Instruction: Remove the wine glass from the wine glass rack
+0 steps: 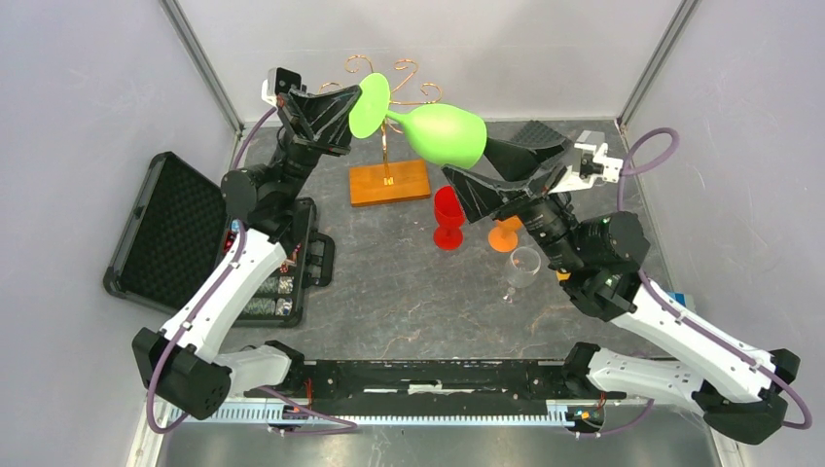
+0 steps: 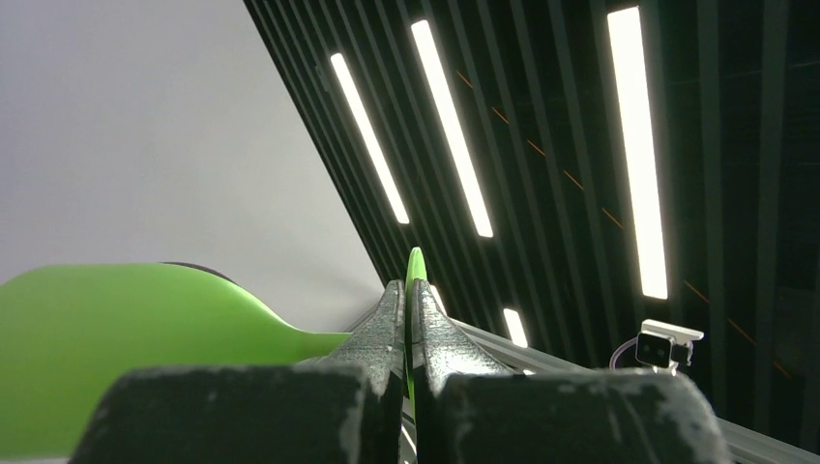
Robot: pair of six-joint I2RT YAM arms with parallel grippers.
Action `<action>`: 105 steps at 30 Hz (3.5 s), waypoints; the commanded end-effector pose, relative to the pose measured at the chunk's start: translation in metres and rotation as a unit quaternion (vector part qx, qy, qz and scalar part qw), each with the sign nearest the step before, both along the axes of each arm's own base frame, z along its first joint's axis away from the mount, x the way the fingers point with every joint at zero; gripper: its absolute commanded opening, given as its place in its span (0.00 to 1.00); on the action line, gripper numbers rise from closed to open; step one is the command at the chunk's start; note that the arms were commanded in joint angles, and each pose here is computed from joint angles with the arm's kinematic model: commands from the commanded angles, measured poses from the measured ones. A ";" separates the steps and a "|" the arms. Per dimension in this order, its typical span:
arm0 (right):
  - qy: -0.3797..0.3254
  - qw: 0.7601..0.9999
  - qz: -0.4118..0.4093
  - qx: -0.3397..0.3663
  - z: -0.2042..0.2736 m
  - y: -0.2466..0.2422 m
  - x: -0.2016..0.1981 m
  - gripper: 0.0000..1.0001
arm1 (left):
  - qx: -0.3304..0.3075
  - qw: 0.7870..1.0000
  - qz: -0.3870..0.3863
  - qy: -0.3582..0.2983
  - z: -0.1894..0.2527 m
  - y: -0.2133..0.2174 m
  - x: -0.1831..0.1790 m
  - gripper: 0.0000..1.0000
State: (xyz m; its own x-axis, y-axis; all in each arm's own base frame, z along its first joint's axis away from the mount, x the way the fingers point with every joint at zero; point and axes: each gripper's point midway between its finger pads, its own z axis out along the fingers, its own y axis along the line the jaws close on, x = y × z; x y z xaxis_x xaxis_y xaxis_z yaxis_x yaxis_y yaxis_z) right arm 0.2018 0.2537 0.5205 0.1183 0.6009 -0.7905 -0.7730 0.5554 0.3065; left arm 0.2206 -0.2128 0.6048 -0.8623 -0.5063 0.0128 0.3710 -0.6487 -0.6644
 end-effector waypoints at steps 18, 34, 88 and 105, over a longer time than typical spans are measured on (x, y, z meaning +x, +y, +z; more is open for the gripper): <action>-0.240 0.928 0.260 0.119 0.036 -0.008 -0.091 0.45 | -0.056 0.997 -0.044 0.002 0.010 0.025 -0.035 0.02; -0.267 0.919 0.285 0.059 0.040 0.015 -0.082 0.09 | -0.043 0.998 -0.035 0.000 0.008 0.023 -0.036 0.06; 0.179 0.772 0.133 -0.595 -0.278 -0.018 -0.016 0.00 | 0.613 0.653 0.442 -0.052 -0.220 0.090 0.022 1.00; 0.232 0.674 0.125 -0.690 -0.339 -0.010 -0.008 0.07 | 0.634 0.636 0.436 -0.049 -0.230 0.094 0.023 1.00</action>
